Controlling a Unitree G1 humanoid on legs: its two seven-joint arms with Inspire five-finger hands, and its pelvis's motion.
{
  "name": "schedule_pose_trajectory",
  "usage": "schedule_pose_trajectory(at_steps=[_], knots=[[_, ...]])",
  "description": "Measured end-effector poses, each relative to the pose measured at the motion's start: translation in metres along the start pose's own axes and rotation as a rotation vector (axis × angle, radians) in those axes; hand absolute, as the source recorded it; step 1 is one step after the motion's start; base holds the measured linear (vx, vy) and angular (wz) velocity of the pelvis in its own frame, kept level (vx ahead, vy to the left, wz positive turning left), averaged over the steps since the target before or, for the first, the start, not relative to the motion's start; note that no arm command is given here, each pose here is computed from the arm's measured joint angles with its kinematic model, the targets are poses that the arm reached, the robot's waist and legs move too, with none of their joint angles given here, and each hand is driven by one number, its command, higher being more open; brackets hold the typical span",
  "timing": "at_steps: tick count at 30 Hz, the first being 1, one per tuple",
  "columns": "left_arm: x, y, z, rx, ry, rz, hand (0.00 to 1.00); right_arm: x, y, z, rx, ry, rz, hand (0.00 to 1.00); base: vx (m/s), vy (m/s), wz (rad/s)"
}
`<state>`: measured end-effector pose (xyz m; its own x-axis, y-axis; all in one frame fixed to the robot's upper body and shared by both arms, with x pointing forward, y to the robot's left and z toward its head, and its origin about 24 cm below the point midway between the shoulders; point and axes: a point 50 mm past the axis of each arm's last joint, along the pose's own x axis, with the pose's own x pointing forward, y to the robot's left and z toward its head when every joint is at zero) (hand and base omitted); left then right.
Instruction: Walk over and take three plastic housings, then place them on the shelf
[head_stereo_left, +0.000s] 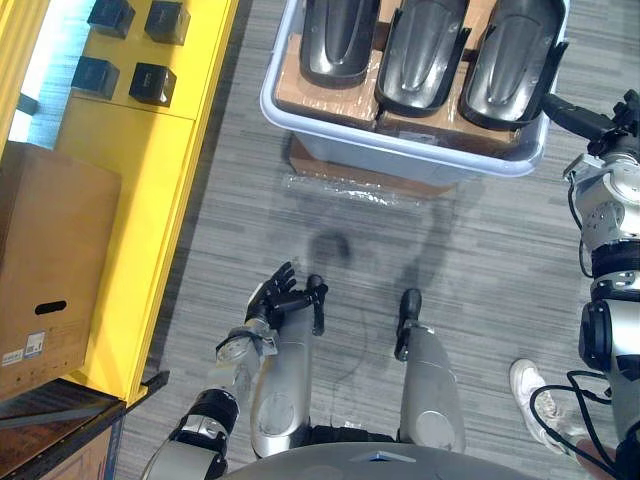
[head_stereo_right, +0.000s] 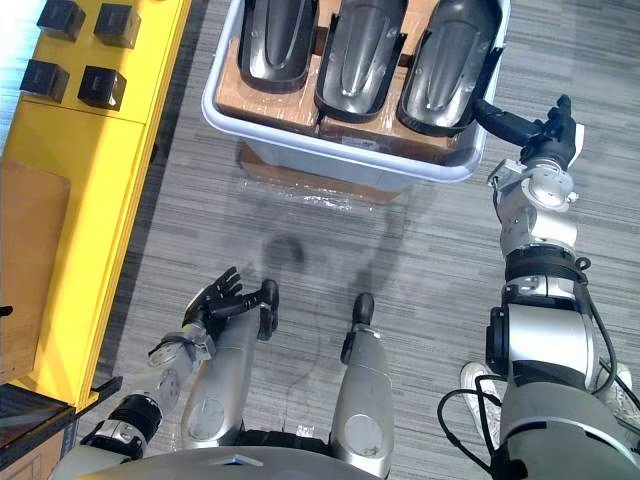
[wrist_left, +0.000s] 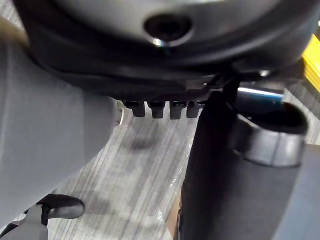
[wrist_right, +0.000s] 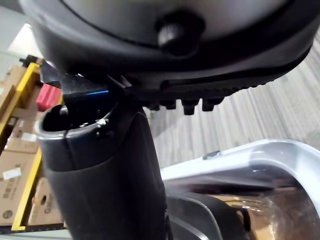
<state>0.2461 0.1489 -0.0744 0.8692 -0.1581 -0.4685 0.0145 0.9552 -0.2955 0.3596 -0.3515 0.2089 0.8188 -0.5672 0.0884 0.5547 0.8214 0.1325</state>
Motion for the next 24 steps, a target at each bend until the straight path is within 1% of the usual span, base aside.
schedule_pose_trajectory(at_steps=[4,10,14,18,24], knots=[[0.002,-0.003,0.003,-0.019,-0.013,-0.001,1.00,0.003,0.004,0.031,-0.101,-0.064,0.028,1.00,-0.05,-0.061,0.05],[0.001,0.001,0.004,-0.091,-0.025,0.011,1.00,0.004,0.030,0.070,-0.179,-0.142,0.070,1.00,-0.01,-0.082,0.05],[0.000,0.003,0.005,-0.093,-0.031,0.002,1.00,0.002,0.039,0.089,-0.219,-0.166,0.073,1.00,0.00,-0.053,0.08],[-0.001,0.004,0.005,-0.121,-0.034,0.004,1.00,0.002,0.042,0.092,-0.257,-0.141,0.075,1.00,-0.01,-0.036,0.09],[-0.003,0.005,0.002,-0.131,-0.031,0.003,1.00,0.007,0.033,0.069,-0.373,0.018,0.017,1.00,0.02,-0.024,0.04]])
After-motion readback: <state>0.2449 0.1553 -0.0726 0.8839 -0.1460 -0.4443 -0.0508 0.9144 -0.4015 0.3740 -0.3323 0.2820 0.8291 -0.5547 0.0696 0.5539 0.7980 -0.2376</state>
